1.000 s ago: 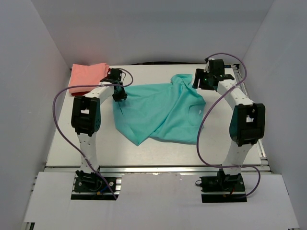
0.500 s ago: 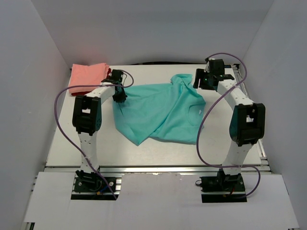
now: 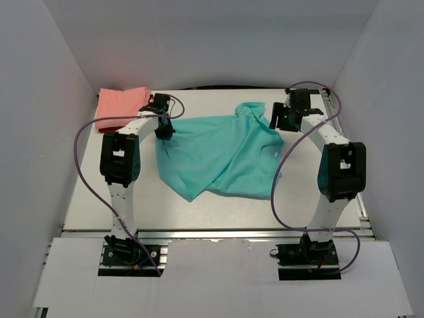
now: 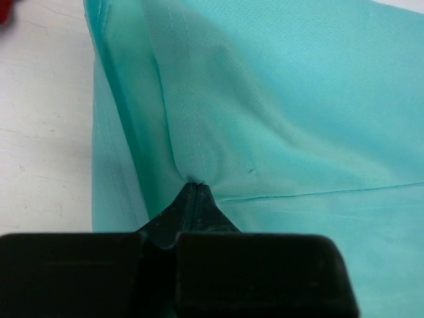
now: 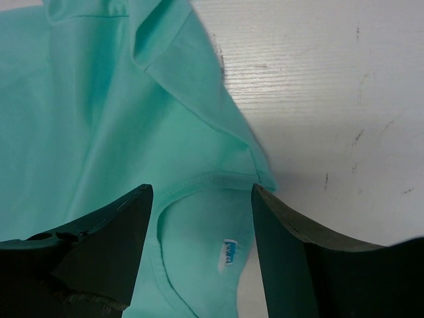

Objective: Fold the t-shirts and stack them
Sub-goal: Flatten out the tshirt

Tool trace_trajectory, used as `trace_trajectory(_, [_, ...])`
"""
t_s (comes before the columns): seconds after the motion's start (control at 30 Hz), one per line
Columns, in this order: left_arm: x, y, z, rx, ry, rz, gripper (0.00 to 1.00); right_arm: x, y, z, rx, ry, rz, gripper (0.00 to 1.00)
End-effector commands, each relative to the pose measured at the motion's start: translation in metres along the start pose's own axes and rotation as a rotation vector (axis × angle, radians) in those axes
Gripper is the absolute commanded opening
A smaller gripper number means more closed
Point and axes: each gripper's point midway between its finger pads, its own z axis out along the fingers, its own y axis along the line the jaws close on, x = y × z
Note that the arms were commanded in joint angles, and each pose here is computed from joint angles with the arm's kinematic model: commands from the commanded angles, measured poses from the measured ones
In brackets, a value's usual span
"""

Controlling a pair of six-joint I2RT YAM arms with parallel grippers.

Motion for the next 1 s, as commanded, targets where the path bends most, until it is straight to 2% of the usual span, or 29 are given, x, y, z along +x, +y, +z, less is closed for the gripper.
trace_trajectory(0.0, [-0.039,-0.014,-0.046,0.048,-0.105,0.004,0.0,-0.011,-0.018,-0.001,0.031,-0.049,0.046,0.68])
trace_trajectory(0.37, [-0.071,-0.022,-0.088,0.068,-0.172,0.013,0.0,0.013,-0.028,0.032,0.031,0.018,0.05,0.64])
trace_trajectory(0.97, [-0.071,-0.025,-0.092,0.082,-0.162,0.017,0.0,0.04,-0.029,0.058,0.007,0.077,0.067,0.61])
